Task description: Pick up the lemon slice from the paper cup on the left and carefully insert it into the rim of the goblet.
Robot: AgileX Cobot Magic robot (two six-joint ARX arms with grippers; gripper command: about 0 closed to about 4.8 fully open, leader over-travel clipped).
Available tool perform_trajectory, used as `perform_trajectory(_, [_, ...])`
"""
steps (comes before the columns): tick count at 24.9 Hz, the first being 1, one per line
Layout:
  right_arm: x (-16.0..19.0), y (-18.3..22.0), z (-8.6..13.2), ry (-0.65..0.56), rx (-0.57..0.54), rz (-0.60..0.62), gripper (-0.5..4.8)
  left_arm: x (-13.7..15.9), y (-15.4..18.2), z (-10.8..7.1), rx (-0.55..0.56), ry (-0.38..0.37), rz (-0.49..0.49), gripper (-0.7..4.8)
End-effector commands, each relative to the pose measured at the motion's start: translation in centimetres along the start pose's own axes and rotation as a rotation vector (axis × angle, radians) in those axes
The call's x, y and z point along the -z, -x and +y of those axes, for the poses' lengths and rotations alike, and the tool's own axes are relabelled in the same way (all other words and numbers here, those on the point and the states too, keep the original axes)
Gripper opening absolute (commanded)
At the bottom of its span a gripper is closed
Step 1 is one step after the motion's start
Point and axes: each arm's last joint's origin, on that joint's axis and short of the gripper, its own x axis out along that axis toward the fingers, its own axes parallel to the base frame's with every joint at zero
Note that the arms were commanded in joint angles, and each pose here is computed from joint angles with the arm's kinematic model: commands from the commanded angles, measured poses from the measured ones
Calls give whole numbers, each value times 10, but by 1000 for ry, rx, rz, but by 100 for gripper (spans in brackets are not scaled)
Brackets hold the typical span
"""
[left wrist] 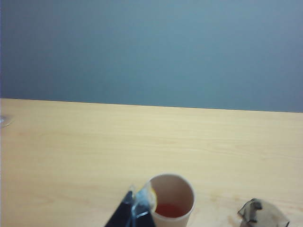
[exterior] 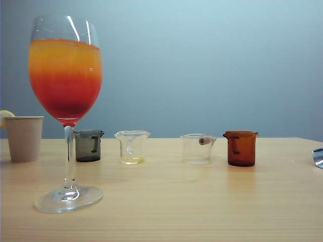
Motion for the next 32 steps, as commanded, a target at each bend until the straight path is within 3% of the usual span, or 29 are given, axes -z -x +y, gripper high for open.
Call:
perform_trajectory(1, [-1,0,3,-15,-89,17,-3,-7,-9,5,91,-5,-43,-6])
perform_trajectory(12, [7,-3,15,-60,-168,93,-3,8,-25,40,96,15,52,-6])
perform_trajectory(16, [14,-10,22,-75,-200,150,-3,14,-36,49,79,-9,56,-6])
perform_trajectory(20, [21,-21,34,-43,-276,211,-4,19,-50,51,191,-43,23,-6])
perform_trajectory(23, [28,-30,44,-44,-329,256,-3,29,-65,54,240,-39,35,-6])
perform_trajectory(27, [37,-40,60,-43,-426,321,-3,47,-85,57,354,-89,53,-6])
perform_trajectory(32, [44,-44,76,5,-493,358,-3,57,-105,62,406,-60,108,-6])
